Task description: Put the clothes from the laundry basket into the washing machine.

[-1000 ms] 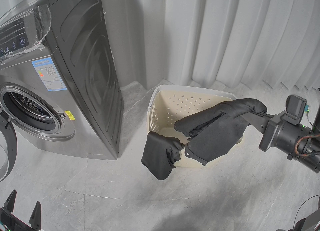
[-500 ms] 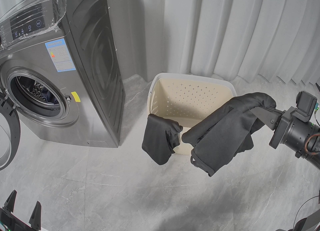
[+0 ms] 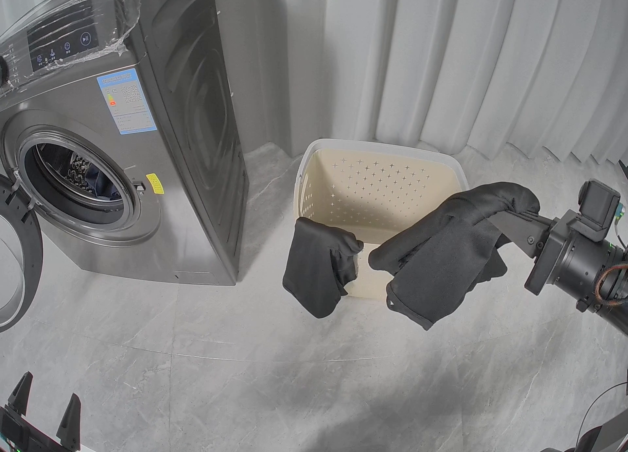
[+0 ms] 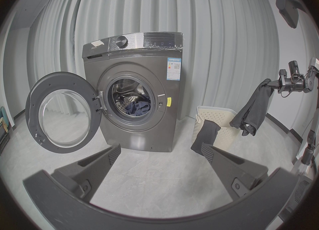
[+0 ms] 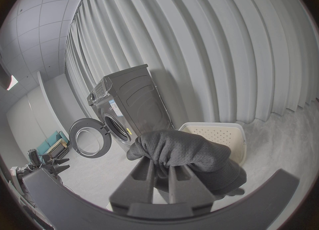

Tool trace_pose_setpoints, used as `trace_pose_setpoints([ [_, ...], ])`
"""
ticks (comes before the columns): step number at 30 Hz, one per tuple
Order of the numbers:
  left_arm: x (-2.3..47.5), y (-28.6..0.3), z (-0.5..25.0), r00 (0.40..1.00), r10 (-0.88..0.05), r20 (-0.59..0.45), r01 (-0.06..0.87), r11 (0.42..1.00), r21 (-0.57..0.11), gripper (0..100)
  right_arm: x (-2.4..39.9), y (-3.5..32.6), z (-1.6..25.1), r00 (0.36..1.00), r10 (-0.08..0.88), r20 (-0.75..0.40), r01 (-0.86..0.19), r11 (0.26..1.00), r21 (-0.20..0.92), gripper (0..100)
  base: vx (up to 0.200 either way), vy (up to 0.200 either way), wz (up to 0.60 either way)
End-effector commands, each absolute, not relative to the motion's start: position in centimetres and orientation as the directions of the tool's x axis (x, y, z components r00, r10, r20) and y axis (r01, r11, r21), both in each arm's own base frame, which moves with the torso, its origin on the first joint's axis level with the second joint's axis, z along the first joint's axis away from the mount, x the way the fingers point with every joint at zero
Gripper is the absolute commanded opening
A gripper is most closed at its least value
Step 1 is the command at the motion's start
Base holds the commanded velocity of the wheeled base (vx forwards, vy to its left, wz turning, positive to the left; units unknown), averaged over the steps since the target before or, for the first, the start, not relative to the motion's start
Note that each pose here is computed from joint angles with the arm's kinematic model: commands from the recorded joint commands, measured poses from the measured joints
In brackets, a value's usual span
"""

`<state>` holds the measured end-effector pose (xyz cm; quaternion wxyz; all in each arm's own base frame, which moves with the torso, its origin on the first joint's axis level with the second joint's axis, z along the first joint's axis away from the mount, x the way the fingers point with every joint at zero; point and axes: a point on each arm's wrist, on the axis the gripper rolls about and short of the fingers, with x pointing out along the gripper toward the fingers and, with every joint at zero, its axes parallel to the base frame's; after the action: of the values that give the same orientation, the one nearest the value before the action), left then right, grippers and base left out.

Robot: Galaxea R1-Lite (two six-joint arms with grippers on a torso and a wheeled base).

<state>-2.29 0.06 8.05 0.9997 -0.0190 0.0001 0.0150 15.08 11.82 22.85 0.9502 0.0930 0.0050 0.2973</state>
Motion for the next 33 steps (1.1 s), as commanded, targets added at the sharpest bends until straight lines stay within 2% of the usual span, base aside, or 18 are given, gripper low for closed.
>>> trace_pose_setpoints([
  [1, -2.26, 0.06, 7.54, 1.0, 0.031, -0.005, -0.031, 0.999, -0.04, 100, 15.12, 11.94, 22.76, 0.82, 0.57, 0.041, -0.568, 0.804, 0.18, 0, 0.0, 0.2, 0.0],
  [21, -2.26, 0.06, 7.52, 1.0, 0.029, -0.006, -0.029, 0.999, -0.04, 100, 15.46, 12.29, 21.98, 0.819, 0.573, 0.006, -0.565, 0.805, 0.18, 0, 0.0, 0.2, 0.0],
  [33, -2.26, 0.05, 7.52, 1.0, 0.025, -0.006, -0.025, 0.999, -0.044, 100, 15.75, 12.54, 22.48, 0.815, 0.577, 0.054, -0.576, 0.796, 0.183, 0, 0.0, 0.2, 0.0],
])
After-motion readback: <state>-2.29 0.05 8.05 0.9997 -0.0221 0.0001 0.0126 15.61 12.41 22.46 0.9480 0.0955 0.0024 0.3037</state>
